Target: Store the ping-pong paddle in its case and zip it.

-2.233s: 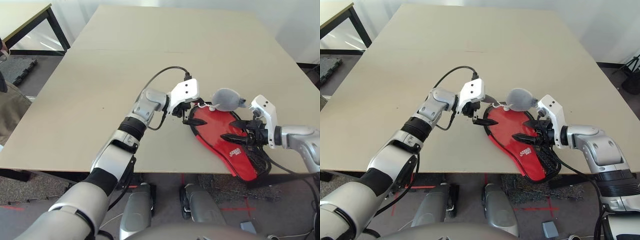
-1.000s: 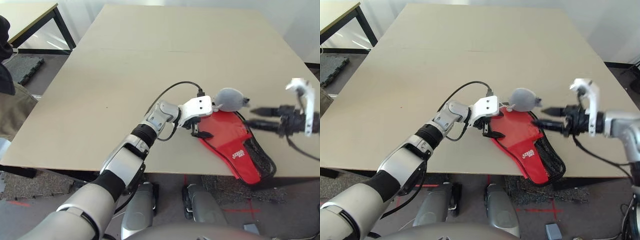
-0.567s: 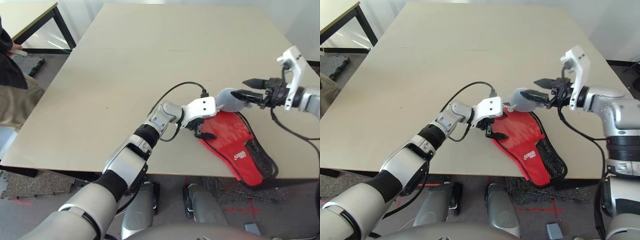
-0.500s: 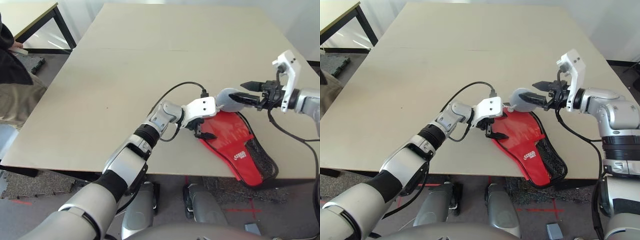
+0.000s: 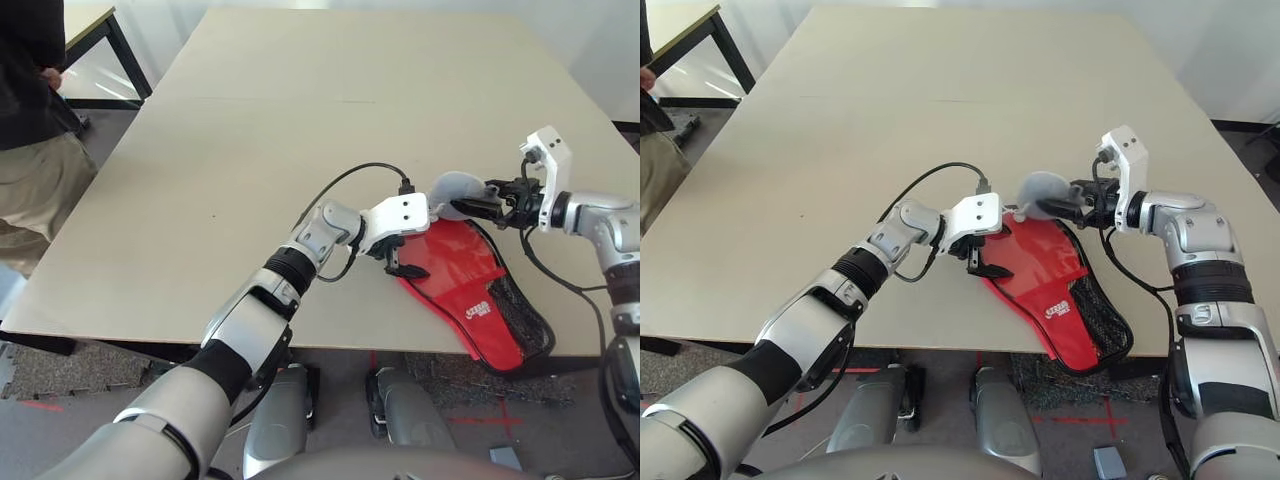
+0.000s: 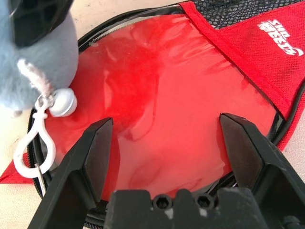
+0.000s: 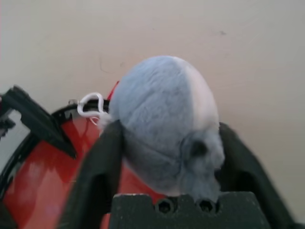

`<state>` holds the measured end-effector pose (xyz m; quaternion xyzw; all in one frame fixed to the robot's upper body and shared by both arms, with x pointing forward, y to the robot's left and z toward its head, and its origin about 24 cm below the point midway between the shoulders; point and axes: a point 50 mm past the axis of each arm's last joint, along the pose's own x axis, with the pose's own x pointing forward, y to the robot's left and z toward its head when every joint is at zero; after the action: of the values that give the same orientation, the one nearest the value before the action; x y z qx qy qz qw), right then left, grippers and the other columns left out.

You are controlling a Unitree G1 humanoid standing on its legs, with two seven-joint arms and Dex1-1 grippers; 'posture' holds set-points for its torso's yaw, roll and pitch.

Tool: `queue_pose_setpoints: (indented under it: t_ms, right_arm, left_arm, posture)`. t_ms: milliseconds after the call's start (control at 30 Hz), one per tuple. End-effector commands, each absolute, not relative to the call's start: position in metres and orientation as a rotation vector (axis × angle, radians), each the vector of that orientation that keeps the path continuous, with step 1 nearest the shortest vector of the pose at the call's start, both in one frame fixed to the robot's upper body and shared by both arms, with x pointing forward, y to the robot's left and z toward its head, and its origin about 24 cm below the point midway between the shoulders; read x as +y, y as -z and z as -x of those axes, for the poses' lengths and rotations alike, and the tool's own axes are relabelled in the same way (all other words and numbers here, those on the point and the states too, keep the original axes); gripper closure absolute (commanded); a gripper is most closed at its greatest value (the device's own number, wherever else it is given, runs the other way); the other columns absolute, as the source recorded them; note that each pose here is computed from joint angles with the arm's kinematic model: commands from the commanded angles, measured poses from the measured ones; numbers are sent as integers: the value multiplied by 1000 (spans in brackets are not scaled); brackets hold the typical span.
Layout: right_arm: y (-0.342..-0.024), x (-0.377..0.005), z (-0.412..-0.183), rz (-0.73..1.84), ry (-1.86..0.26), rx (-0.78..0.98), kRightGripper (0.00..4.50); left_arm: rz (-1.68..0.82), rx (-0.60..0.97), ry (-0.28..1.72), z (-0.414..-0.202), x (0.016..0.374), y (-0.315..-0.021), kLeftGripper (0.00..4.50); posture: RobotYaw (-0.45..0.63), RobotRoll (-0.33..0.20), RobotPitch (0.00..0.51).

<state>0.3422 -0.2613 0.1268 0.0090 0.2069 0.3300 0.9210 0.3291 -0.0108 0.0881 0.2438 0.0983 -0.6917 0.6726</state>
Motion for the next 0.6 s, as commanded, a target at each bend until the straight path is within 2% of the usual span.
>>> queue_pose_setpoints:
  t_ms: [33, 133, 233, 600]
  right_arm:
    - [-125, -265, -351, -43, -610, 411, 2515]
    - [-125, -263, -358, -47, -588, 396, 3606]
    - [-127, -260, -366, -45, -562, 373, 4394]
    - [-128, -260, -383, -18, -395, 287, 4438]
  left_arm:
    - [-599, 348, 1566, -323, -1, -64, 0]
    - [-598, 348, 1567, -323, -2, -64, 0]
    - [-596, 349, 1571, -322, -3, -64, 0]
    - [-607, 355, 1594, -317, -6, -61, 0]
  posture:
    - [-46, 0, 133]
    - [-45, 0, 136]
    - [-45, 0, 137]
    - [-29, 0, 149]
